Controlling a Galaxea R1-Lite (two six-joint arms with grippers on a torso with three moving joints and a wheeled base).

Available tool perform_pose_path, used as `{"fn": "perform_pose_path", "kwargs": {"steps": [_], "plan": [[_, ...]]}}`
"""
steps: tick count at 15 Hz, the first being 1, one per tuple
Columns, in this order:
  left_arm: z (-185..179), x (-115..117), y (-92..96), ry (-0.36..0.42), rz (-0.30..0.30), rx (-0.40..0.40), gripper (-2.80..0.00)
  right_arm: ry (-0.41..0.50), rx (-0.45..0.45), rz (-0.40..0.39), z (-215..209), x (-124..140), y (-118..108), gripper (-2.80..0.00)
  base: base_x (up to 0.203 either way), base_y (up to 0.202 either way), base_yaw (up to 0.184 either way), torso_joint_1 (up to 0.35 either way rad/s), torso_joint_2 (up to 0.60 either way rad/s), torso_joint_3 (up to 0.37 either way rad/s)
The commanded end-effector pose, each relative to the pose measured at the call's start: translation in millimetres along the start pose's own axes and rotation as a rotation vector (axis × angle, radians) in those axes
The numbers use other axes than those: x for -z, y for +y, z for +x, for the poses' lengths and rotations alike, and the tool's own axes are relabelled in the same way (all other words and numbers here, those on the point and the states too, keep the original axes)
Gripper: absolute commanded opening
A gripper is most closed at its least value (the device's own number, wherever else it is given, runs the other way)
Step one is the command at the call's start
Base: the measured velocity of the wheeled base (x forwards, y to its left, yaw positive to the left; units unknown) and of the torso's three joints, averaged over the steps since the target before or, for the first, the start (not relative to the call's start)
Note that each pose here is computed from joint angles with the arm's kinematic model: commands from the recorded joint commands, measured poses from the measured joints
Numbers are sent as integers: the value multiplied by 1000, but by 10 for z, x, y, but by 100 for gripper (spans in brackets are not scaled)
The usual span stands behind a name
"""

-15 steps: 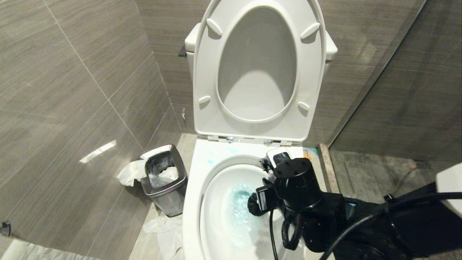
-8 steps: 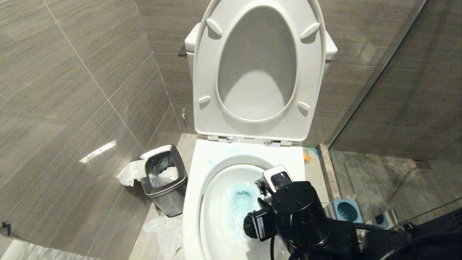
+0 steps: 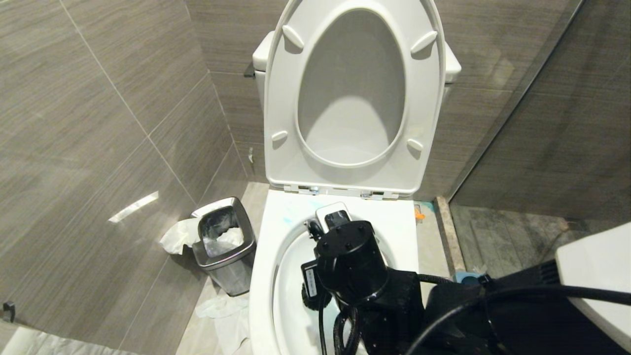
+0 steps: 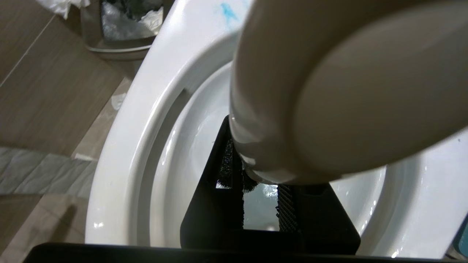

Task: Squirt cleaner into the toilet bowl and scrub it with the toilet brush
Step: Scrub the toilet bowl

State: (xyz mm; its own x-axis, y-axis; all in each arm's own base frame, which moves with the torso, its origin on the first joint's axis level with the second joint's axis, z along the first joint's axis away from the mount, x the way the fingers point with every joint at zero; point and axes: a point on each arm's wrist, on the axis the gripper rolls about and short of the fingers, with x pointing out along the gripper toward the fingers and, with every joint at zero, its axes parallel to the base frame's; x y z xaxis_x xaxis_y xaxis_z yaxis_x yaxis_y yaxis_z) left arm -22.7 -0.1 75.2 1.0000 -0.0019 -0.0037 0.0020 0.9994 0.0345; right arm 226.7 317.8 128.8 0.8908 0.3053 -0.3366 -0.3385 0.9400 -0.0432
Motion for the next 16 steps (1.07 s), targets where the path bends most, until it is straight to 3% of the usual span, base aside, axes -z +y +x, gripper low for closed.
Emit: {"fn": "perform_pose_path", "kwargs": {"steps": [1, 7, 13, 16], "plan": [[1, 0, 0, 1, 1, 0, -280, -11, 41, 3, 285, -59, -14, -280, 0, 0, 0, 0, 0, 0], [1, 0, 0, 1, 1, 0, -280, -54, 174, 50, 598, -319, -536, -280, 0, 0, 0, 0, 0, 0], [1, 0, 0, 1, 1, 0, -280, -37, 161, 50, -100, -348, -904, -280, 0, 0, 0, 0, 0, 0], [1, 0, 0, 1, 1, 0, -280, -42, 93, 53, -444, -308, -824, -280, 0, 0, 0, 0, 0, 0]]}}
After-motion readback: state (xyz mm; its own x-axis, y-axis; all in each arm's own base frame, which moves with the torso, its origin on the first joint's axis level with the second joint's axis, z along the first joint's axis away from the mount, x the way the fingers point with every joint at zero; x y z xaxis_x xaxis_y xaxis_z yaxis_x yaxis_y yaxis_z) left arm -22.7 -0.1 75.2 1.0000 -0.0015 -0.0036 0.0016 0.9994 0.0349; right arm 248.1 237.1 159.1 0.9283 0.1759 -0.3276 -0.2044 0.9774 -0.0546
